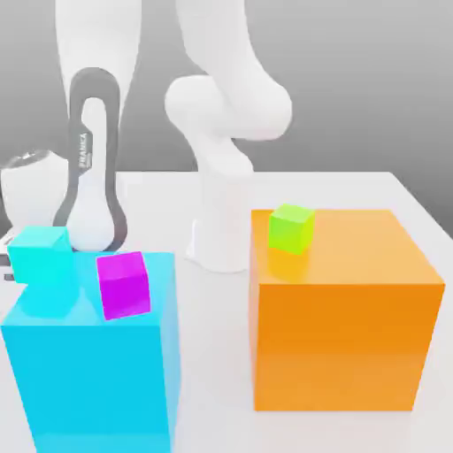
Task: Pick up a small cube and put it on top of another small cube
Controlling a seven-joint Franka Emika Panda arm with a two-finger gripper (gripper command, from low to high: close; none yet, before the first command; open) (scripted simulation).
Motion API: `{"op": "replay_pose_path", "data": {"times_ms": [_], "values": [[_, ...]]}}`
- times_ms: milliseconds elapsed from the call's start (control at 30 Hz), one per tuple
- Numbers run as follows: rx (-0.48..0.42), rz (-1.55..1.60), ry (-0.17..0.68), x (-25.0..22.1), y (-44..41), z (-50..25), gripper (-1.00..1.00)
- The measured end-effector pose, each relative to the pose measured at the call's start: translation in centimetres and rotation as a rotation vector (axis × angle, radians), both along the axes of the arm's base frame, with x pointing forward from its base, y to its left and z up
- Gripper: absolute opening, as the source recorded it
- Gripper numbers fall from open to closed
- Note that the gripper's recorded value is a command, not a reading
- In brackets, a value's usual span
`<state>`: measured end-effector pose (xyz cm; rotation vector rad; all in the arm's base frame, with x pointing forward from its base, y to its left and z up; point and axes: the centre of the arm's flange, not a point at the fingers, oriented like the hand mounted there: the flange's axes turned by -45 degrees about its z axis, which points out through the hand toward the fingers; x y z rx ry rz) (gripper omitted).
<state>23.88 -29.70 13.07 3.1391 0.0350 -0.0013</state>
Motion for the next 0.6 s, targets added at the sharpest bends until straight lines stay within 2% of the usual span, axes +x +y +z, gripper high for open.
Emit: {"op": "replay_pose_path", "data": {"times_ms": [133, 433, 600], "values": [[0.002, -0.001, 0.0, 0.0, 0.0, -0.1, -1.0], [0.002, 0.0, -0.001, 0.0, 0.0, 5.8, -1.0], [0.066, 0.133, 0.017, 3.8, 0.5, 8.0, -1.0]]}}
